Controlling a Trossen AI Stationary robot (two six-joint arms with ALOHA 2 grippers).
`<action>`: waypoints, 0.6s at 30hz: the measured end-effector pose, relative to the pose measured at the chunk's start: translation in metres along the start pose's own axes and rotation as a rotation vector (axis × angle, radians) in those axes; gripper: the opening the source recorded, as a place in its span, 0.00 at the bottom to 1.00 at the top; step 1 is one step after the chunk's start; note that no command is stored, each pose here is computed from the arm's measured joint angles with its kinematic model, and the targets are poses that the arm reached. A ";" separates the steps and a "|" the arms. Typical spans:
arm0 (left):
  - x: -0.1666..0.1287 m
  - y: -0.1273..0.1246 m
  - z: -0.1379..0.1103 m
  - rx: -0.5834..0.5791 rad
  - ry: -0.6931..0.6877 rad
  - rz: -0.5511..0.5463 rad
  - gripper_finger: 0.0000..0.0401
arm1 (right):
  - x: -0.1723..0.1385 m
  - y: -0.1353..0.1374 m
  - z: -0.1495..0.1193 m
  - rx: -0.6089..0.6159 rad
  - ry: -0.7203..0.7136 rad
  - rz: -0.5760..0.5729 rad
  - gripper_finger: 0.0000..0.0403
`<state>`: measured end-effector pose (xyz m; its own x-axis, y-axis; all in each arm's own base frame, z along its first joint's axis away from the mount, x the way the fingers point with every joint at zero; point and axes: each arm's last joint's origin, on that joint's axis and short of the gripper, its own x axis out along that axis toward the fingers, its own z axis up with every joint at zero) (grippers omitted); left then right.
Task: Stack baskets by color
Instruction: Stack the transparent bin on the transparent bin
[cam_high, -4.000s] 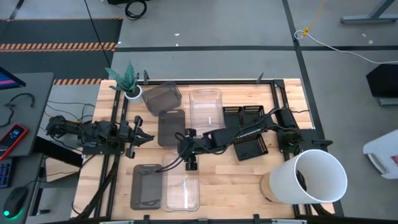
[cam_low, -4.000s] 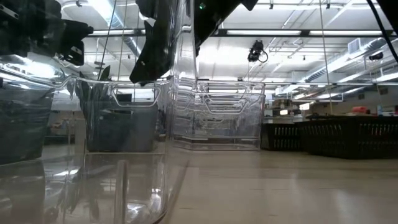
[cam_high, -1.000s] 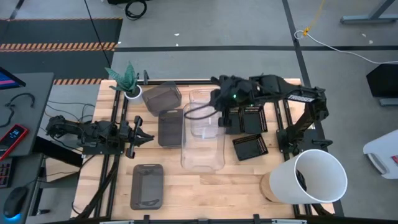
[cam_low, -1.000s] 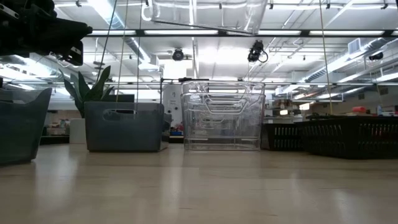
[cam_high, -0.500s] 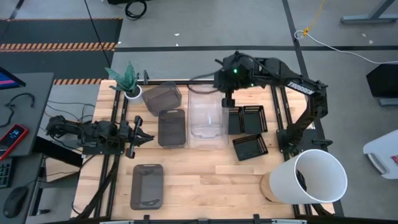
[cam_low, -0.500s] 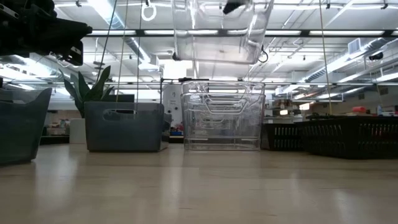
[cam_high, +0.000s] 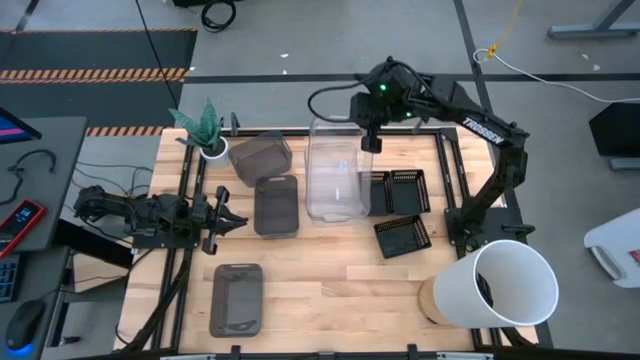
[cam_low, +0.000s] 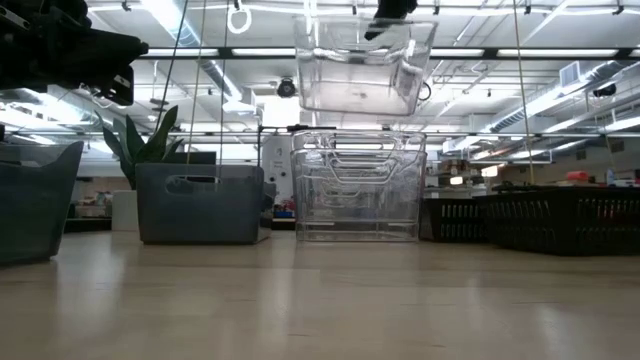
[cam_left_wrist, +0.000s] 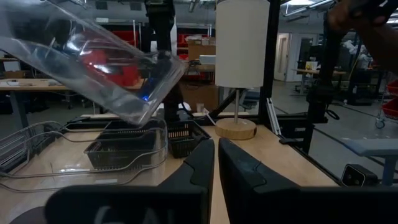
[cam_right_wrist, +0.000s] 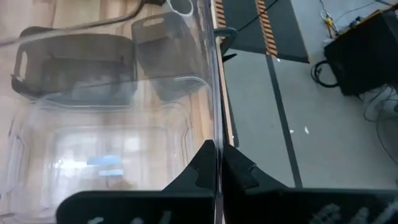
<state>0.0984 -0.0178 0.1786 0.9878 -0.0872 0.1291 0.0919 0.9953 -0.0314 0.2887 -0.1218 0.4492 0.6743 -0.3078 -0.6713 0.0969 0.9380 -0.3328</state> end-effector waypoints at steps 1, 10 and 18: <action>0.000 0.000 0.000 0.000 0.000 0.000 0.07 | 0.001 -0.001 0.000 -0.001 -0.003 0.003 0.01; 0.000 0.000 0.000 0.000 0.000 0.000 0.09 | 0.029 -0.005 -0.009 -0.007 0.006 0.029 0.01; 0.000 0.000 0.000 0.000 0.000 0.000 0.06 | 0.049 -0.006 -0.021 0.008 0.025 0.071 0.01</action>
<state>0.0984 -0.0178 0.1786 0.9878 -0.0869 0.1293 0.0916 0.9953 -0.0314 0.3052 -0.1457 0.4043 0.6615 -0.2446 -0.7089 0.0559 0.9588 -0.2787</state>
